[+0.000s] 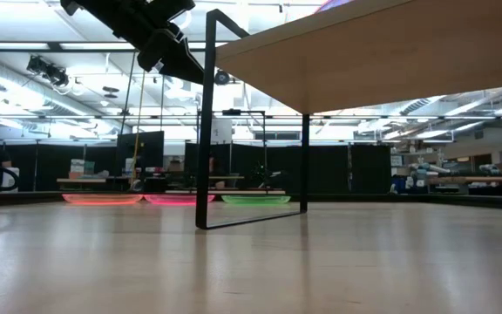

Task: Place and stack plates onto a shelf
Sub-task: Stack the right transparent orange plate on the transparent pink plate on the shelf

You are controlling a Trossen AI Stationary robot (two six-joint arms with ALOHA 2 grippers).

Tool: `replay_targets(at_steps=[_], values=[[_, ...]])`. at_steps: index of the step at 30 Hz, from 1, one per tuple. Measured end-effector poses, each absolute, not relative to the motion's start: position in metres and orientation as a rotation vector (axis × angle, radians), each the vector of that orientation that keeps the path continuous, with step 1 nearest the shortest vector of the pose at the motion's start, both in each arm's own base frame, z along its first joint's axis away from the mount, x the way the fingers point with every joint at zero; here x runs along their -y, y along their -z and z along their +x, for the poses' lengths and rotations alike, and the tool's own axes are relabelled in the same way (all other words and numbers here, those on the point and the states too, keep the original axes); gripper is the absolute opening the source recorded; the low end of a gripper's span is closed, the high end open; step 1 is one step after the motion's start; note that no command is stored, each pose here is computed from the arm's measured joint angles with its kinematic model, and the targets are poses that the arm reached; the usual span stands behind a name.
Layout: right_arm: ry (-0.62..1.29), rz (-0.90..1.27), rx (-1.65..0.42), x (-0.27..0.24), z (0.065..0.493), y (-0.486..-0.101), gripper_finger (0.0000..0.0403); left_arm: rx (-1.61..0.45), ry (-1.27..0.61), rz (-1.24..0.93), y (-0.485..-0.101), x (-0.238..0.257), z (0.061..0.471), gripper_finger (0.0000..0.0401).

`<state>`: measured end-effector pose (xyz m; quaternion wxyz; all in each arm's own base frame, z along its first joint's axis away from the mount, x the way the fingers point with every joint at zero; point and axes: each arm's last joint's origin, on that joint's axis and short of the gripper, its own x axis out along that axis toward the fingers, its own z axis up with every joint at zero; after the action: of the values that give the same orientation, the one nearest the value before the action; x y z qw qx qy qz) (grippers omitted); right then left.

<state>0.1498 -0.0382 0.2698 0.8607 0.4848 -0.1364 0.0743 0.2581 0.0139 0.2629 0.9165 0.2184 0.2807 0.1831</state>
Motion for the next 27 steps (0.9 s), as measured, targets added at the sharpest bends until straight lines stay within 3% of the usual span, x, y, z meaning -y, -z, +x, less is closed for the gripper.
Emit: replay_targets(at_steps=[5,15,27], values=[[-0.126,0.929,0.239,0.037,0.147,-0.303,0.0004,-0.578,-0.376,0.449,-0.263,-0.014,0.258,0.0126],[0.157,0.838,-0.113,0.033,0.133,-0.371,0.0004,-0.578,-0.376,0.449,-0.263,-0.014,0.258,0.0126],[0.0,0.959,-0.357,0.009,0.157,-0.363,0.0004,-0.578,-0.377,0.449,-0.263,-0.014,0.258,0.0126]])
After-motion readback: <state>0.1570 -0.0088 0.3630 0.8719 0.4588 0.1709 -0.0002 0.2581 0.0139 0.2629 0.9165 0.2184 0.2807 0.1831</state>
